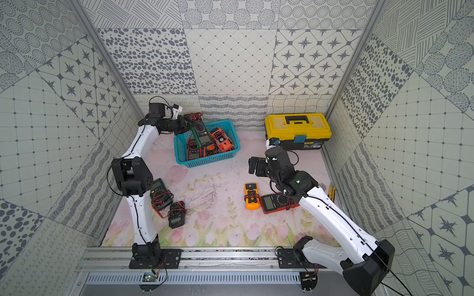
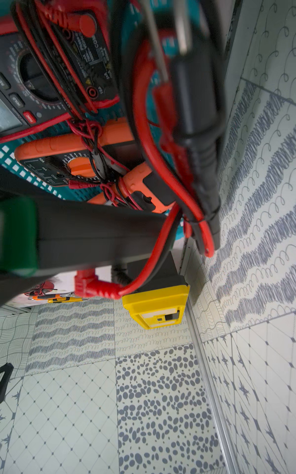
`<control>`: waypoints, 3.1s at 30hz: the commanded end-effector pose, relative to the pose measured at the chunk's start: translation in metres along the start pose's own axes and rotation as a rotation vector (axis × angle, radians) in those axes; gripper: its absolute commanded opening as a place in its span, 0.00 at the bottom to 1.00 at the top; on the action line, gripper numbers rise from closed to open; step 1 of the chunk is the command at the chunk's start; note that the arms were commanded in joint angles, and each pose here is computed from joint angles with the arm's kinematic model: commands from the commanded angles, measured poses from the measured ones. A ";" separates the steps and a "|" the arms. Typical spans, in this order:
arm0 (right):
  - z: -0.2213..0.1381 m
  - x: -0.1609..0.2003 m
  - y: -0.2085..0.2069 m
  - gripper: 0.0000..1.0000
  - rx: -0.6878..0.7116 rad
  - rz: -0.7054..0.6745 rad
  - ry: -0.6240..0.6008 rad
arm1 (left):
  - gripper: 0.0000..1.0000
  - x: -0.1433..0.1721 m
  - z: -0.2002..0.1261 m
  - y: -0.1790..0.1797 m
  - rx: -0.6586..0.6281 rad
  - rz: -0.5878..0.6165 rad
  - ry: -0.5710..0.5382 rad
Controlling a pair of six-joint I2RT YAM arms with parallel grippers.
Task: Put the multimeter into the basket
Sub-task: Place the multimeter in the basket, then pick up the multimeter from the center of the board.
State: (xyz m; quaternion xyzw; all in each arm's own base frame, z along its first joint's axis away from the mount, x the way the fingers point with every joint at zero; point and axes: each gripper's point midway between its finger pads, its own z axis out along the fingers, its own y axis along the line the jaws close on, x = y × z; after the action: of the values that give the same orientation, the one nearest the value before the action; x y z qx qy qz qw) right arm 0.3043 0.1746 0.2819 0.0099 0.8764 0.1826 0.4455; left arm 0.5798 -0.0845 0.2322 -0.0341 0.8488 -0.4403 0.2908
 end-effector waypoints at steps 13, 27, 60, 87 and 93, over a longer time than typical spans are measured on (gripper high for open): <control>0.007 -0.001 0.003 0.98 0.002 0.019 0.006 | 0.00 0.039 0.033 0.029 0.033 0.019 0.115; 0.011 0.001 0.003 0.98 -0.001 0.022 0.006 | 0.00 0.073 0.067 0.058 -0.016 -0.034 0.201; 0.019 0.045 -0.031 0.98 0.159 0.021 0.163 | 0.99 0.036 -0.036 0.012 -0.547 -0.018 -0.063; 0.079 0.224 -0.017 0.95 0.352 -0.083 0.709 | 0.99 0.168 -0.105 -0.028 -0.408 -0.116 -0.249; 0.089 0.228 -0.028 0.93 0.412 -0.110 0.700 | 0.99 0.171 -0.098 -0.024 -0.396 -0.127 -0.231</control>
State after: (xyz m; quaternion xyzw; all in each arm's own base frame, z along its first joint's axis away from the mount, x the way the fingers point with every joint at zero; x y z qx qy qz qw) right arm 0.2294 0.2146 0.0473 -0.0210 0.9946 -0.0233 0.0989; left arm 0.3729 -0.0753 0.2056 -0.1981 0.8885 -0.2545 0.3264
